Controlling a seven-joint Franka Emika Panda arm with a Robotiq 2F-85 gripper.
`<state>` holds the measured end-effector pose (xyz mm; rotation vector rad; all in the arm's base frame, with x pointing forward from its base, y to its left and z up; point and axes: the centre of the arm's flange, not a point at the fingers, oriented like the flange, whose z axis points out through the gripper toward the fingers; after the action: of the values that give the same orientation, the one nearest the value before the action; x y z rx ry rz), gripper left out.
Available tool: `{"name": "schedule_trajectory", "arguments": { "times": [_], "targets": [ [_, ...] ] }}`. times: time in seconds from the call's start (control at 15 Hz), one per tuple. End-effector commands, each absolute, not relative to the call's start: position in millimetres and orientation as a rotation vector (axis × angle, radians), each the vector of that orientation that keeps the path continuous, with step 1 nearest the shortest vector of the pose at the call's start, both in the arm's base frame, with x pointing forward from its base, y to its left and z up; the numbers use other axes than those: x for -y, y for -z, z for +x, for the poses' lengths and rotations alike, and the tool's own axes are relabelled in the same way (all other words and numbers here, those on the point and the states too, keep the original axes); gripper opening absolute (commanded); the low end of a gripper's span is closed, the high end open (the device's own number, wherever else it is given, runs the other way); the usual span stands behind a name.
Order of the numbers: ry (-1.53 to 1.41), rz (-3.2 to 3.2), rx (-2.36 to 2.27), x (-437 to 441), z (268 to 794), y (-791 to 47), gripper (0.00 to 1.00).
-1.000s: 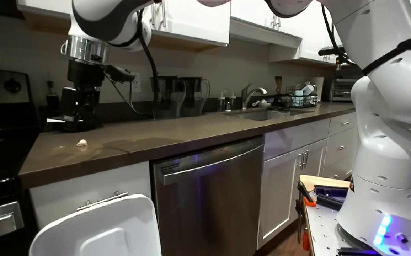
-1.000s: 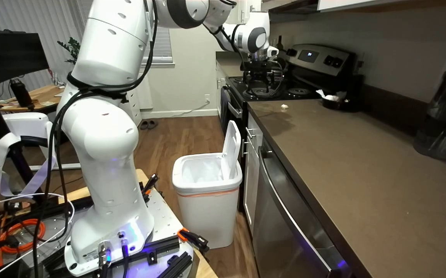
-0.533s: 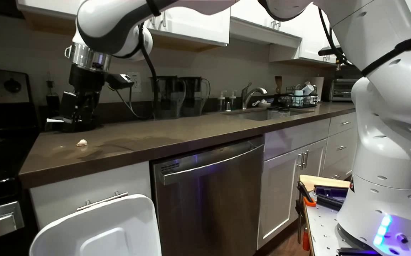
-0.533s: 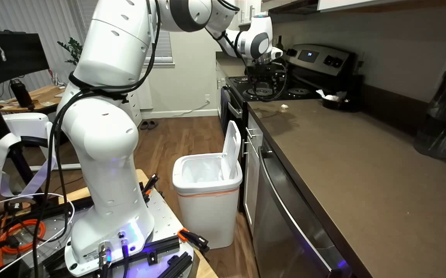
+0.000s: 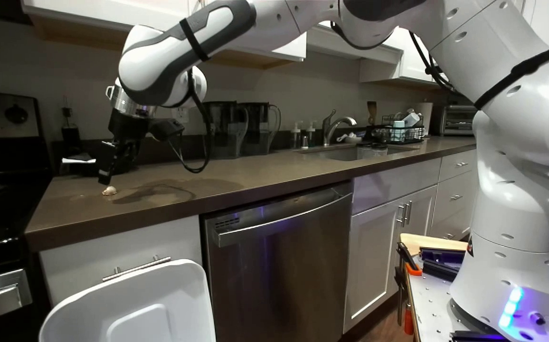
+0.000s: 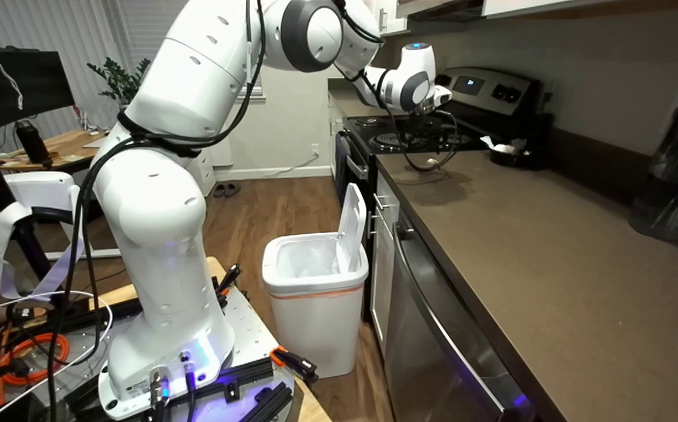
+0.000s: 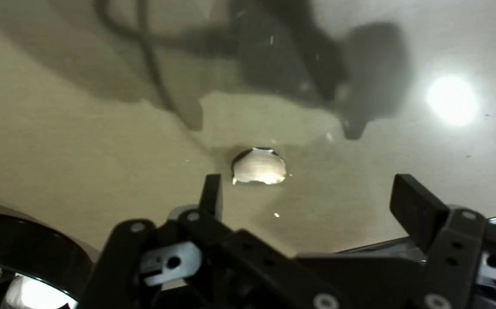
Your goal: Remove the litter from the countertop and throw it in the trash
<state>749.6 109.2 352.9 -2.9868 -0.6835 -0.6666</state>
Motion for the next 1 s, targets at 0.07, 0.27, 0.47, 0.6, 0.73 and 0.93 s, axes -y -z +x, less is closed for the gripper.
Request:
{"name": "schedule_trajectory", "arguments": {
  "times": [0.07,0.27,0.47,0.6,0.73,0.93],
  "targets": [
    [0.809,-2.932,0.683,-86.5,779.0,-329.2,1.0],
    [0.865,-2.905,0.65,-80.3,784.8,-317.6,0.86],
    [0.873,-2.895,0.627,-78.1,788.3,-312.7,0.55],
    [0.87,-2.899,0.619,-78.0,789.7,-314.2,0.42],
    [0.869,-2.905,0.615,-79.2,790.2,-318.4,0.28],
    [0.855,-2.916,0.615,-82.5,789.1,-324.4,0.1]
  ]
}}
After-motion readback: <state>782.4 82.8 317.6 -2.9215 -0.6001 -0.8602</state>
